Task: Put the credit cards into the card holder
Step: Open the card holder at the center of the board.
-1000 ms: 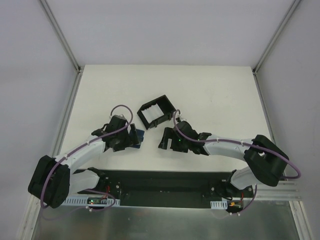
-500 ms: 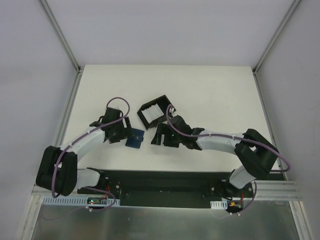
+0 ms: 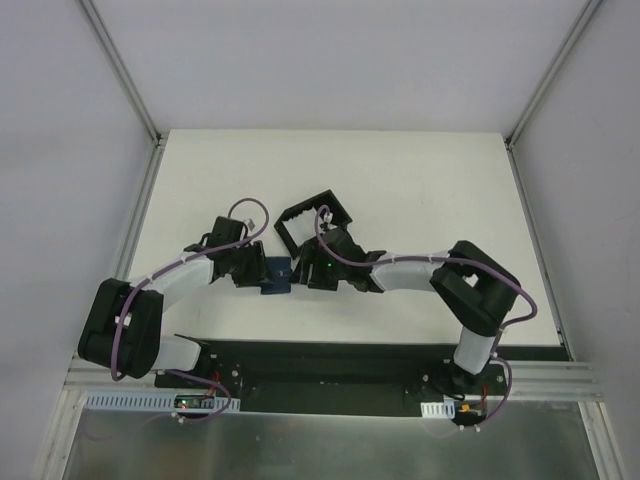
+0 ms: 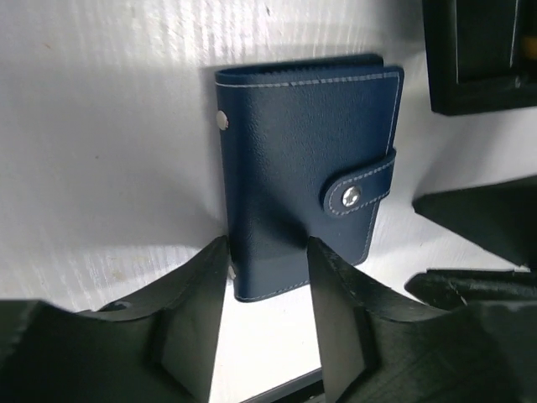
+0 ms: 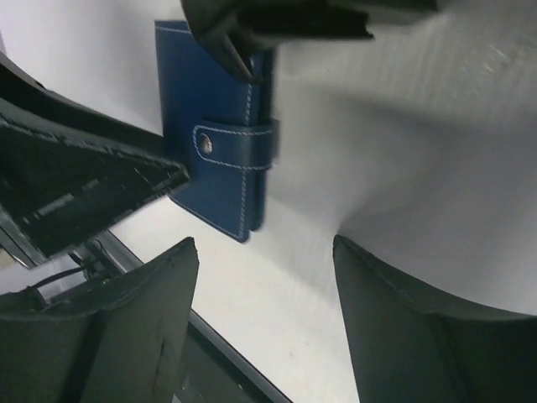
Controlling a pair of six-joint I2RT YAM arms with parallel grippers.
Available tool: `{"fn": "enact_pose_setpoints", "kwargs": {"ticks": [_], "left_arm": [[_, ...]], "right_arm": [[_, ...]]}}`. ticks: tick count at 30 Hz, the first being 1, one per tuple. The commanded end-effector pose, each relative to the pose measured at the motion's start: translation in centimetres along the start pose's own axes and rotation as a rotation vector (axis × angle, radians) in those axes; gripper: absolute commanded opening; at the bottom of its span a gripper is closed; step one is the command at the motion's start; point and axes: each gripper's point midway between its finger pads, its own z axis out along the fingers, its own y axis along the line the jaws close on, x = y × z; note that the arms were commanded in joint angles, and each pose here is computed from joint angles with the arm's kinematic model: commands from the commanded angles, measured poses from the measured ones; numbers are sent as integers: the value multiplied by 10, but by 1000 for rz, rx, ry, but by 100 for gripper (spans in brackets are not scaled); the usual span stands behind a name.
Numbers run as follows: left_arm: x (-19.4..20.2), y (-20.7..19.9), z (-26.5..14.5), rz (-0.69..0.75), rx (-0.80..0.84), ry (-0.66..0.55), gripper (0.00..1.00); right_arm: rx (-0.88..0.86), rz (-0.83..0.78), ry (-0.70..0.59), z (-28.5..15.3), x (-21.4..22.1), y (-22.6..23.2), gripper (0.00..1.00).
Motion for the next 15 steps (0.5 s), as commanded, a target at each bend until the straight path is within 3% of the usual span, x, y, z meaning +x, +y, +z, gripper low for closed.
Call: {"fn": "enact_pose_setpoints", "kwargs": {"ticks": [1,6,8,14,15], "left_arm": [[8,-10,-3,44,90,24,37],[8,-24,-4,64,171,21,29],[8,-30,-5,70,206,19,22],[8,-47,-12,71,311,-12,25],[8,-48,-12,71,319,-16,25]], "right_arm": [[-68,21,-21,14,-12,21,67],[-82,22,-14,24,-12,21,62],[-94,24,0,26,-9,21,54],[-131,46,33,28,5,17,36],[-146,44,28,27,5,18,28]]}}
